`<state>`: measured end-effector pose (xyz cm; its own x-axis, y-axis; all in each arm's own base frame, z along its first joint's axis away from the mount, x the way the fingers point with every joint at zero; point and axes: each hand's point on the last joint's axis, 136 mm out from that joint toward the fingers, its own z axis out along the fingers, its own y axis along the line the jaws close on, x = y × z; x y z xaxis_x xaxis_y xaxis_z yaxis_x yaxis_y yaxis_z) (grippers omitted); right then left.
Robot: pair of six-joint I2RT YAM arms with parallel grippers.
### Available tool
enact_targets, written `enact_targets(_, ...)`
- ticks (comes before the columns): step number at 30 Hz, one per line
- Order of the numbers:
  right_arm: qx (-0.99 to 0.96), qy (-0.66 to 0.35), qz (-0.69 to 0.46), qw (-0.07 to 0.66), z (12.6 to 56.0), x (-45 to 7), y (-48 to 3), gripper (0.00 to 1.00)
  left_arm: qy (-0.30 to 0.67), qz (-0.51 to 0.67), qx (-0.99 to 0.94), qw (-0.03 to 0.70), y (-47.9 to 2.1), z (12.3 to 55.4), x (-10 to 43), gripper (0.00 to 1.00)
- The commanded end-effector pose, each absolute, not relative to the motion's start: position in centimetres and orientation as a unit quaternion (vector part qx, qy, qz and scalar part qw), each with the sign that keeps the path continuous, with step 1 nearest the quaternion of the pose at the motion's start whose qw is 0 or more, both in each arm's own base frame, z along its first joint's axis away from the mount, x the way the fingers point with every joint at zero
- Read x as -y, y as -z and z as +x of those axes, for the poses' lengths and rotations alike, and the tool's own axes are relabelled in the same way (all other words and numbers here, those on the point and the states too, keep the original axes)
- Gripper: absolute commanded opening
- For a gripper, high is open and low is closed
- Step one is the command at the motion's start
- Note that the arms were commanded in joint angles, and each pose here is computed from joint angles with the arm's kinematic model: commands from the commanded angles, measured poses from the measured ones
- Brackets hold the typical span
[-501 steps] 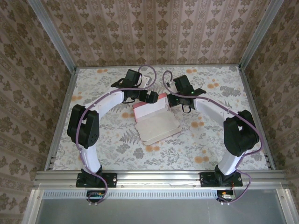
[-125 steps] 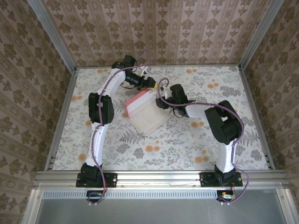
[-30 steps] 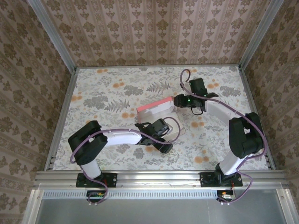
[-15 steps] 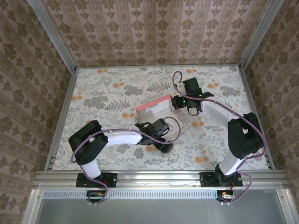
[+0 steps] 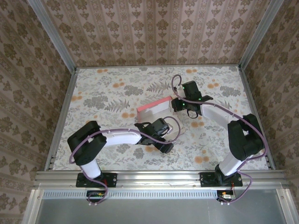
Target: Fold the paper box
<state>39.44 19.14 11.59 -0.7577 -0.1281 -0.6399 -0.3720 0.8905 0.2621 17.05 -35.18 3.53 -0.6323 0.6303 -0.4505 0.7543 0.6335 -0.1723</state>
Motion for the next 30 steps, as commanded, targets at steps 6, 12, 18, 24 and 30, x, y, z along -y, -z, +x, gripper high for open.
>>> enact_targets(6,-0.920,-0.188,-0.144,0.312,37.6,-19.2,-9.7,0.07,0.248,0.381,-0.865,0.213,-12.4,16.9,36.7,0.99)
enact_targets(12,-0.911,-0.202,-0.169,0.317,37.3,-20.0,-9.9,0.06,0.279,0.362,-0.858,0.234,-19.8,18.8,34.4,0.98)
enact_targets(18,-0.899,-0.227,-0.194,0.319,37.3,-21.1,-10.4,0.06,0.311,0.319,-0.857,0.258,-24.2,22.8,30.9,0.97)
enact_targets(24,-0.892,-0.246,-0.211,0.316,37.0,-22.1,-10.4,0.06,0.329,0.275,-0.863,0.267,-23.6,28.7,29.2,0.97)
enact_targets(30,-0.893,-0.240,-0.217,0.312,36.6,-22.4,-10.0,0.06,0.366,0.249,-0.855,0.272,-21.1,34.3,30.8,0.95)
